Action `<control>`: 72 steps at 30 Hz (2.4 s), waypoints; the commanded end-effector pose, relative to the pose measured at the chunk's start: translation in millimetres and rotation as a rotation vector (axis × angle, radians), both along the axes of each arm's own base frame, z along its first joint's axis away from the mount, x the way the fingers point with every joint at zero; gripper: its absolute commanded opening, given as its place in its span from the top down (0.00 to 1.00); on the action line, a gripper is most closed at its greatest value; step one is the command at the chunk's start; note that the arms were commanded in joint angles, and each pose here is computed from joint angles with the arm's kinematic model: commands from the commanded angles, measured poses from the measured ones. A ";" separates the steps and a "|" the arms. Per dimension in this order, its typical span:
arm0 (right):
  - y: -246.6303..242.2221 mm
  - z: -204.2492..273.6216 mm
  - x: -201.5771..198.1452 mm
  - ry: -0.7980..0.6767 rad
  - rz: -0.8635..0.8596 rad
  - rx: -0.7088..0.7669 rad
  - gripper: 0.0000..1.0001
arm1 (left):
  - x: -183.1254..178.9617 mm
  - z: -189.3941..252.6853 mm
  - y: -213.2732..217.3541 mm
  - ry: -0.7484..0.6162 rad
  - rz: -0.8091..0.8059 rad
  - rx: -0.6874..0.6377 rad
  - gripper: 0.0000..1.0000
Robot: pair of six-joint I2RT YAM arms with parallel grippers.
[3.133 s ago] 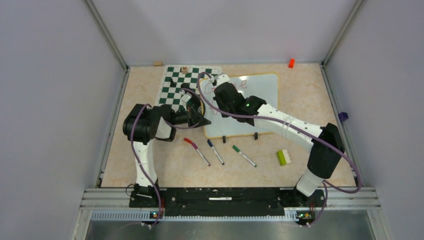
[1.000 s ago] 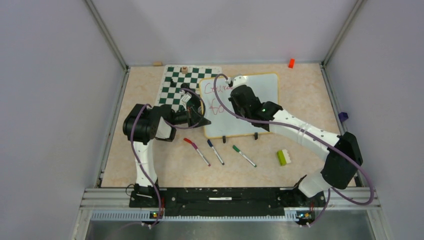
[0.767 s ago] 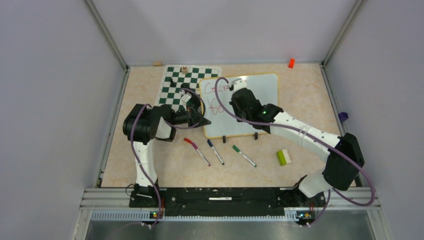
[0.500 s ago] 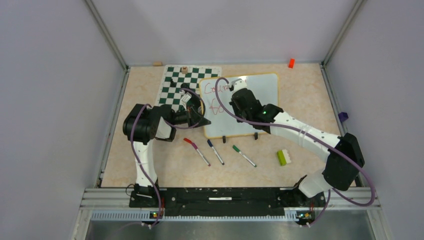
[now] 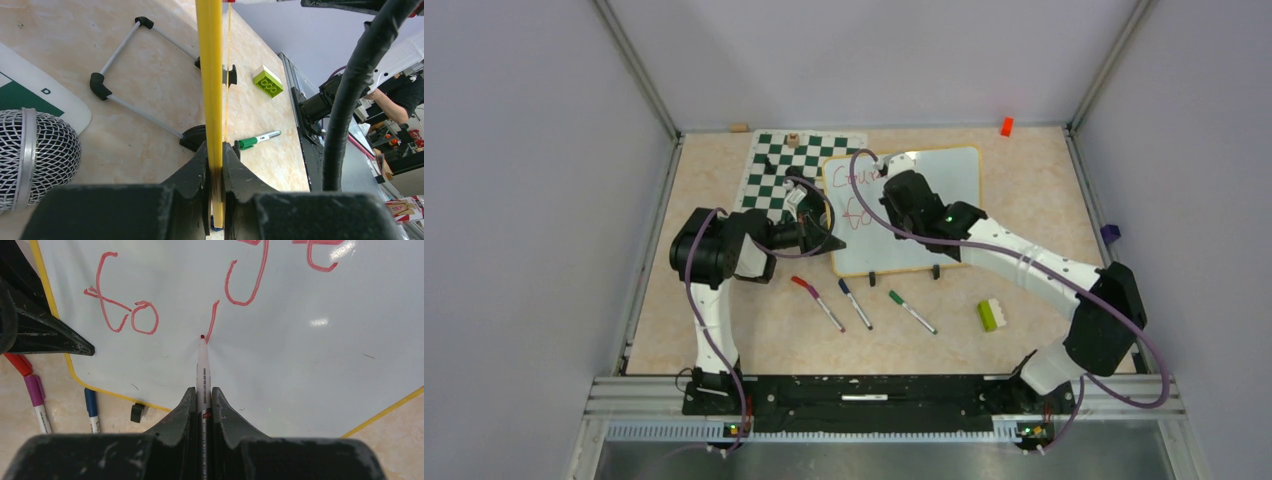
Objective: Write a sentence on the whiteboard
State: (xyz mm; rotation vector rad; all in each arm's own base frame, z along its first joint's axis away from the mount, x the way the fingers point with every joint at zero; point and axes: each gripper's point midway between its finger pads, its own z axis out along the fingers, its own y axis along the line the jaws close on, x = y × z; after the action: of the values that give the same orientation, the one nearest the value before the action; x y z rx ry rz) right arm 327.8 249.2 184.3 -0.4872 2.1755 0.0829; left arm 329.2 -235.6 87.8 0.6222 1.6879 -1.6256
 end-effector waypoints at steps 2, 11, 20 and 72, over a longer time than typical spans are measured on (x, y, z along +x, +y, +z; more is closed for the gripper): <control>3.3 25.7 23.3 -0.086 -0.038 0.008 1.00 | -0.3 16.7 1.2 -0.180 -0.014 -0.010 1.00; -9.9 29.0 23.4 -0.096 -0.073 -0.016 1.00 | 0.0 17.0 1.1 -0.182 -0.014 -0.010 1.00; -23.1 21.9 14.1 -0.079 -0.084 -0.037 1.00 | -0.3 18.0 1.2 -0.185 -0.016 -0.010 1.00; -34.2 28.4 6.2 -0.055 -0.072 0.067 1.00 | 0.2 17.2 1.0 -0.184 -0.016 -0.010 1.00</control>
State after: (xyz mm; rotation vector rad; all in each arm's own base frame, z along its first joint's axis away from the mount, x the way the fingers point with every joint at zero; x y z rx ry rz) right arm 328.4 218.4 210.6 -0.3939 2.1440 0.1162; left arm 328.7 -235.6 88.2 0.6332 1.6801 -1.6221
